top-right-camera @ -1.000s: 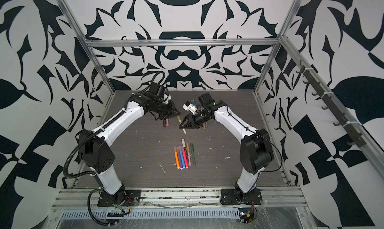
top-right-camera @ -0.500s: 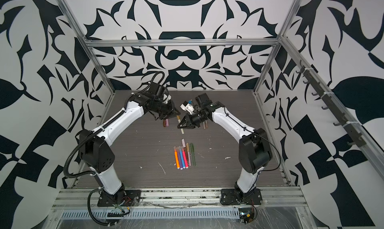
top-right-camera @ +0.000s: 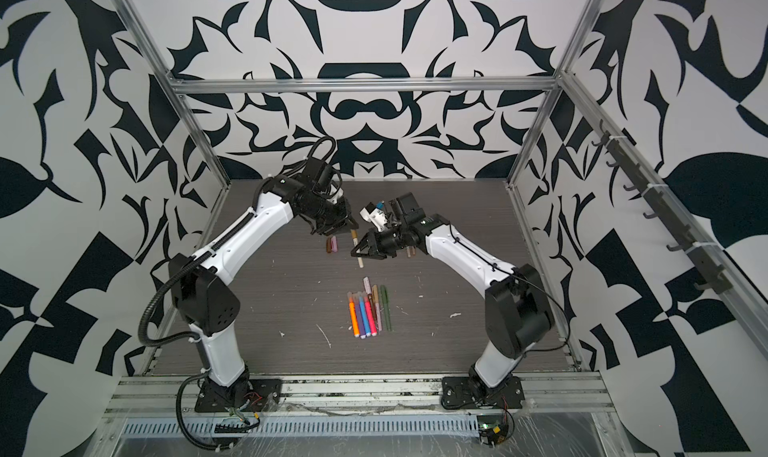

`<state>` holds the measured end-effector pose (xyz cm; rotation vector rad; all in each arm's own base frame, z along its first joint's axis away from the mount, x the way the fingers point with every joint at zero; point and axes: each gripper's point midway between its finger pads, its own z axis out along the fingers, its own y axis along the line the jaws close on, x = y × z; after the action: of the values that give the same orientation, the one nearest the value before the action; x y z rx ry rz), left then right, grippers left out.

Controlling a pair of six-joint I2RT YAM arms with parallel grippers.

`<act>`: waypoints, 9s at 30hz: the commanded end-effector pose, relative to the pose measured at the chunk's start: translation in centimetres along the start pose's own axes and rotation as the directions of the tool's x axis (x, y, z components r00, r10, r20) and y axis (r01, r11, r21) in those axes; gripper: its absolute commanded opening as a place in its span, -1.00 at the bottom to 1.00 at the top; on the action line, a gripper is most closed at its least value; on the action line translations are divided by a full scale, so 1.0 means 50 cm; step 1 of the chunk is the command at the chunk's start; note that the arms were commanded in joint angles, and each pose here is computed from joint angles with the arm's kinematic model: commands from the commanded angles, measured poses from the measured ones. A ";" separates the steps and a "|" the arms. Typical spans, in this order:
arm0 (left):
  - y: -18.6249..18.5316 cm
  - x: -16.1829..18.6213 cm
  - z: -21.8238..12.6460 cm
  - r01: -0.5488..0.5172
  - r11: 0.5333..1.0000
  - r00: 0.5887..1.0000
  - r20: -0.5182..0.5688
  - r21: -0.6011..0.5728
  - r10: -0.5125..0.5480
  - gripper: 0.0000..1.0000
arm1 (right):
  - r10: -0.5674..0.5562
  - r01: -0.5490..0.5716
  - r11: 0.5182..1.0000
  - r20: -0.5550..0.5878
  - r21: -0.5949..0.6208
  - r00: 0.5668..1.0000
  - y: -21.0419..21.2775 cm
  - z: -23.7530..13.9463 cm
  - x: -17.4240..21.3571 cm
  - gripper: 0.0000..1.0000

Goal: Open the pen caps
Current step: 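Lay the gold cap beside the brown cap while the right carries the pen away, then set the uncapped cream pen beside the two tan pens and open the right gripper, then raise the right gripper away from the pens while the left opens above the caps, then move the right gripper to the green pen in the marker row and grasp it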

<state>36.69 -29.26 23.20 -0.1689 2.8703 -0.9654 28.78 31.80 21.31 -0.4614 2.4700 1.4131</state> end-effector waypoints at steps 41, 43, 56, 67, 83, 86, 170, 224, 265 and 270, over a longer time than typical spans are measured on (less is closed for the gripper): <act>0.418 -0.158 0.172 0.048 0.956 0.991 -0.102 -0.288 -0.080 -1.00 | 0.166 -0.165 0.964 0.011 0.210 0.986 -0.065 -0.128 0.164 -1.00; 0.415 -0.156 0.181 0.050 0.960 0.990 -0.110 -0.275 -0.083 -1.00 | 0.169 -0.169 0.963 0.016 0.209 0.985 -0.066 -0.131 0.165 -1.00; 0.407 -0.139 0.208 0.047 0.963 0.987 -0.135 -0.265 -0.085 -0.58 | 0.167 -0.166 0.963 0.013 0.211 0.986 -0.068 -0.139 0.167 -1.00; 0.400 -0.153 0.199 0.043 0.961 0.991 -0.108 -0.273 -0.076 -0.21 | 0.157 -0.154 0.966 0.003 0.210 0.988 -0.067 -0.143 0.168 -1.00; 0.326 -0.121 0.067 0.081 0.970 0.997 0.006 -0.228 -0.082 -0.16 | 0.266 -0.299 0.829 0.137 0.473 0.954 -0.303 -0.229 0.017 -1.00; 0.341 -0.099 0.056 0.096 0.966 0.995 0.017 -0.238 -0.095 -0.14 | 0.237 -0.265 0.777 0.125 0.571 0.963 -0.364 -0.243 -0.012 -1.00; 0.413 -0.139 0.187 0.304 0.951 0.950 -0.057 -0.061 -0.307 0.07 | 0.242 -0.311 0.896 0.238 0.316 0.941 -0.356 -0.254 -0.161 -0.46; 0.244 0.169 0.072 0.286 0.958 0.958 -0.028 0.022 -0.285 0.07 | 0.310 -0.254 0.890 -0.096 0.378 0.946 -0.182 -0.059 0.208 -0.44; 0.223 0.138 -0.135 0.066 0.995 0.825 0.556 0.076 -0.097 0.99 | 0.139 0.018 0.755 -0.188 0.656 0.972 -0.231 -0.056 0.348 0.08; 0.260 0.139 -0.122 0.144 0.990 0.837 0.535 -0.013 -0.115 0.99 | 0.089 0.049 0.742 -0.170 0.669 0.981 -0.241 -0.056 0.332 0.11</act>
<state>27.86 -17.32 20.17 -0.4857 2.3664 -0.7909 16.98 21.35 6.16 -0.3757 2.9728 0.4448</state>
